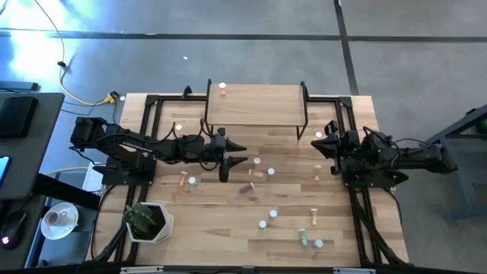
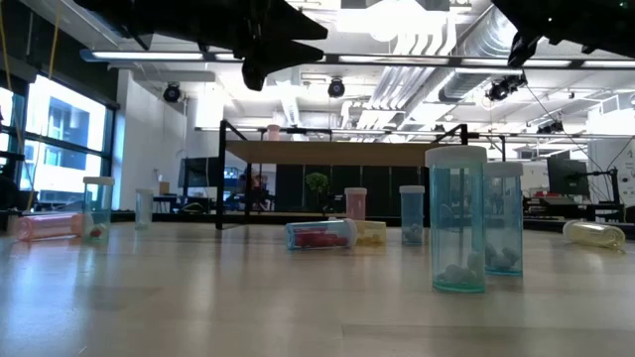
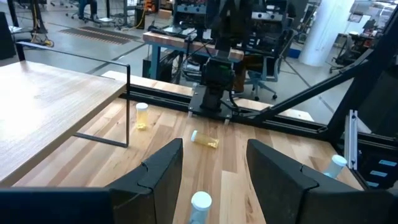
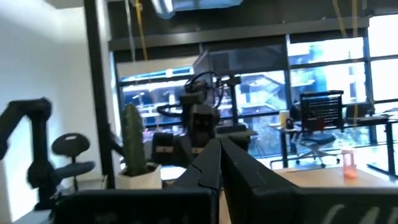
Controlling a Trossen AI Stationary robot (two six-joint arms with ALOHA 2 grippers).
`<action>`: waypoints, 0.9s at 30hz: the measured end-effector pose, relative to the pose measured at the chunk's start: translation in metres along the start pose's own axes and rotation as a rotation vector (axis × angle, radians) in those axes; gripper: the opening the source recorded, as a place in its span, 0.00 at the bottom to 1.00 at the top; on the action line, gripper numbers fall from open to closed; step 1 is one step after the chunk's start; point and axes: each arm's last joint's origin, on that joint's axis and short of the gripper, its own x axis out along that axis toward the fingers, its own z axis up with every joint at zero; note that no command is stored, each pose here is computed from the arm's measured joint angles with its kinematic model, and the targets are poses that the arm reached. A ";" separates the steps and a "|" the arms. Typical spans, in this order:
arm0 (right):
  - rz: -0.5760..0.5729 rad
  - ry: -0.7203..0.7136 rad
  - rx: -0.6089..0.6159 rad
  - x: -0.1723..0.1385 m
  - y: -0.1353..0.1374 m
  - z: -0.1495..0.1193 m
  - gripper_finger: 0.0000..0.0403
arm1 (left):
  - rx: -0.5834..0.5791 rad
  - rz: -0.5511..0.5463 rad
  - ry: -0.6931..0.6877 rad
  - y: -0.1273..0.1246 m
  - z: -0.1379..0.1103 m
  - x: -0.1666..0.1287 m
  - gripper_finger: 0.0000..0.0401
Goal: Pick and place medicine bottles onto shelf by color
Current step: Put the blue medicine bottle on the shelf
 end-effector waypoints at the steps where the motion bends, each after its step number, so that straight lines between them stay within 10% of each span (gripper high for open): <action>1: -0.002 0.001 -0.002 0.001 0.000 -0.001 0.04 | 0.000 0.001 0.000 0.000 0.000 0.000 0.42; 12: 0.018 0.229 0.010 0.029 0.000 0.001 0.32 | -0.001 0.003 -0.002 0.000 0.000 0.000 0.42; 27: 0.056 0.604 -0.037 0.050 0.007 -0.046 0.35 | 0.000 0.003 -0.001 0.000 0.000 0.000 0.42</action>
